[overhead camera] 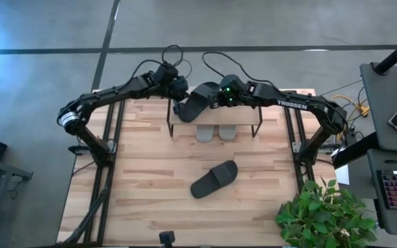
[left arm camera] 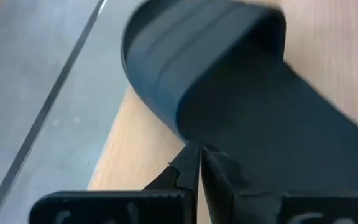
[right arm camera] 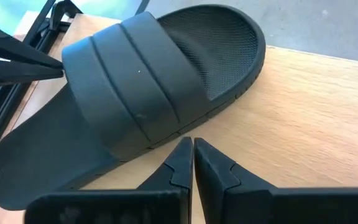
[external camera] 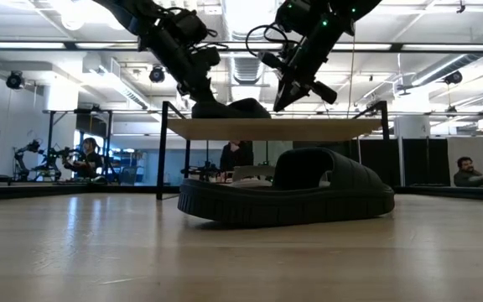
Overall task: Pick and place slides into the shelf
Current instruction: Put the left black slide on the shelf
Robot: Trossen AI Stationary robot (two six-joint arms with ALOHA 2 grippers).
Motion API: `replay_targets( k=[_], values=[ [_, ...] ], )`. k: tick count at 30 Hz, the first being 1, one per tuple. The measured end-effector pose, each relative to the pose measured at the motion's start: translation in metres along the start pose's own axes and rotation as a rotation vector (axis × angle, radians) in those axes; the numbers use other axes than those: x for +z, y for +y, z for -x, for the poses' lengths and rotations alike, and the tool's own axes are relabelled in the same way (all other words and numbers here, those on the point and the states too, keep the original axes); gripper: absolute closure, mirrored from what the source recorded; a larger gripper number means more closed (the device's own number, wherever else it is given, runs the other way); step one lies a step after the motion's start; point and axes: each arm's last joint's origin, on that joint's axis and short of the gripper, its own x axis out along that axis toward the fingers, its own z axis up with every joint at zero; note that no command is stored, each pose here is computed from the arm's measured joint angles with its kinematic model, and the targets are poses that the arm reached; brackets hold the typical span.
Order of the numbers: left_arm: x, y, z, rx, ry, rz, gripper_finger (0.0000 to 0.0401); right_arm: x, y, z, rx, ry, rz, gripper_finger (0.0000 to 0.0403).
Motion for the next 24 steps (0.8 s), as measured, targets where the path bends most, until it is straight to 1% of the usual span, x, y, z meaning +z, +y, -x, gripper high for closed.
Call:
replay_targets(
  k=[8, 14, 20, 24],
  values=[
    [-0.005, -0.001, -0.005, -0.018, 0.046, -0.005, 0.04, 0.0, 0.0, 0.0, 0.007, 0.003, 0.0, 0.0394],
    [-0.005, -0.004, -0.006, -0.03, 0.046, -0.004, 0.04, 0.0, 0.001, -0.002, 0.012, -0.003, -0.001, 0.0394],
    [-0.003, -0.011, -0.007, -0.119, 0.017, 0.019, 0.04, 0.002, 0.001, -0.002, 0.018, -0.012, -0.001, 0.0394],
    [0.0, -0.016, -0.008, -0.135, 0.007, 0.007, 0.04, 0.006, 0.003, -0.002, 0.047, -0.049, 0.001, 0.0394]
  ],
)
